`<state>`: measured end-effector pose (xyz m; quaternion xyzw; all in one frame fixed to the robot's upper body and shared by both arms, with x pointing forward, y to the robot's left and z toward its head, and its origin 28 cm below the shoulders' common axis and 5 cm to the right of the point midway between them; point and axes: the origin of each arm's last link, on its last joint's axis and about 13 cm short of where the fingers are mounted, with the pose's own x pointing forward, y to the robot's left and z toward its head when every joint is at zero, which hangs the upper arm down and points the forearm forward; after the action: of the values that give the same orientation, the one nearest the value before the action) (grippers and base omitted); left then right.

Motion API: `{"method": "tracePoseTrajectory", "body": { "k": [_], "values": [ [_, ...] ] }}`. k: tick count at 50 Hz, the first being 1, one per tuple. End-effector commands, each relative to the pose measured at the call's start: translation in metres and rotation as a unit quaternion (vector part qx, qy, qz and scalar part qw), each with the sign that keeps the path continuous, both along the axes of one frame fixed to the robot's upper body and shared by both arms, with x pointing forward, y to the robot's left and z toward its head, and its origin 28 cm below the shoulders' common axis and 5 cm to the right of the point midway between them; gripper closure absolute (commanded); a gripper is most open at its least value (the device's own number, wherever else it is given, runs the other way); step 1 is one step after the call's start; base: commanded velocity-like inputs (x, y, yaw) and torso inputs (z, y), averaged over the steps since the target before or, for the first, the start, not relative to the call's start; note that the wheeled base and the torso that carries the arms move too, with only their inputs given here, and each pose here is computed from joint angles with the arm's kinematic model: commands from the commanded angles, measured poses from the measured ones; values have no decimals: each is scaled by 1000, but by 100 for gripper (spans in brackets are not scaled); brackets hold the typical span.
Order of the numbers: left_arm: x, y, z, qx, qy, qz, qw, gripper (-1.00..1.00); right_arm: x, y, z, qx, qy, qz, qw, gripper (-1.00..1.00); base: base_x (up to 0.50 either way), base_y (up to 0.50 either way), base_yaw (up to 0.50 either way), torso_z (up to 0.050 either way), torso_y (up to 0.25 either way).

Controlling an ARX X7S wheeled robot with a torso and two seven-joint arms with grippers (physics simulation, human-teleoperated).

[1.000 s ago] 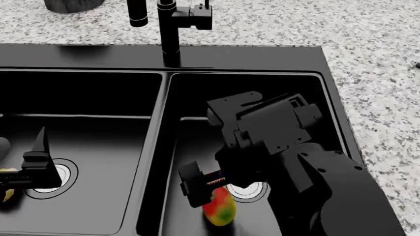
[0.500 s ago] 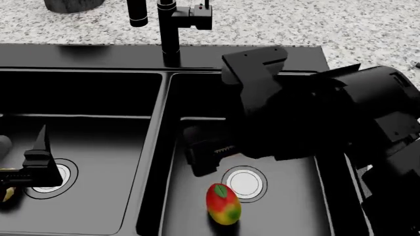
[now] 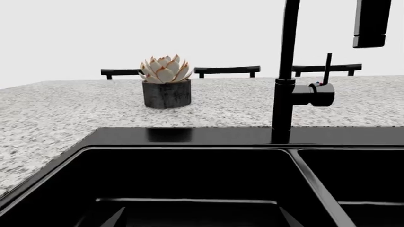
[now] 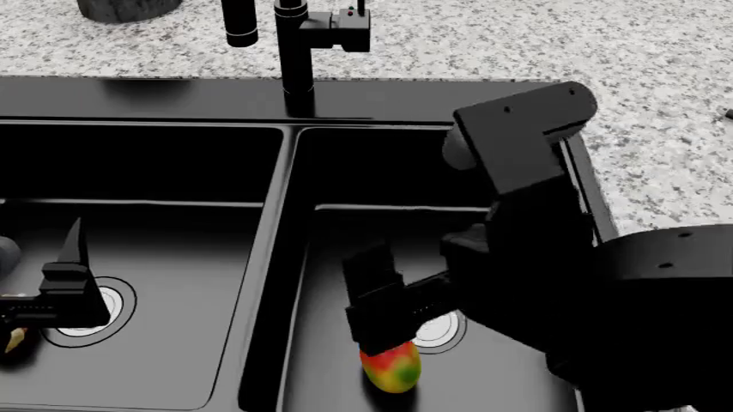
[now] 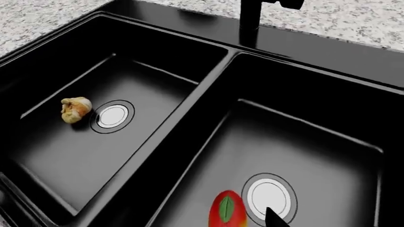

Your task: Pick the mango from the counter and place it in the sink

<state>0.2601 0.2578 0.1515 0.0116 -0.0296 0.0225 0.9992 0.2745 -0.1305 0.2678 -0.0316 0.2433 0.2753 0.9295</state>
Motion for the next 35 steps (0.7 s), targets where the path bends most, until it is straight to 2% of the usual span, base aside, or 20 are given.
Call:
{"method": "tracePoseTrajectory", "body": {
  "k": [1, 4, 12, 14, 20, 35],
  "values": [
    [-3, 0, 0, -1, 0, 1, 1000, -100, -58, -11, -5, 19, -57, -10, 998, -100, 0, 0, 0, 0, 0],
    [-4, 1, -1, -2, 1, 1, 1000, -100, -79, -15, -10, 40, -75, -20, 996, -100, 0, -1, 0, 0, 0],
    [-3, 0, -3, -2, 2, 1, 1000, -100, -110, -22, -27, 63, -103, -29, 992, -100, 0, 0, 0, 0, 0],
    [-3, 1, -3, -2, 2, 2, 1000, -100, -118, -24, -29, 81, -122, -25, 989, -100, 0, 0, 0, 0, 0],
    [-4, 1, -2, 0, 0, 3, 1000, -100, -142, -32, -49, 89, -134, -26, 987, -100, 0, 0, 0, 0, 0],
    [-4, 1, -2, 1, 2, 2, 1000, -100, -175, -35, -87, 112, -169, -24, 979, -100, 0, 0, 0, 0, 0]
  ]
}}
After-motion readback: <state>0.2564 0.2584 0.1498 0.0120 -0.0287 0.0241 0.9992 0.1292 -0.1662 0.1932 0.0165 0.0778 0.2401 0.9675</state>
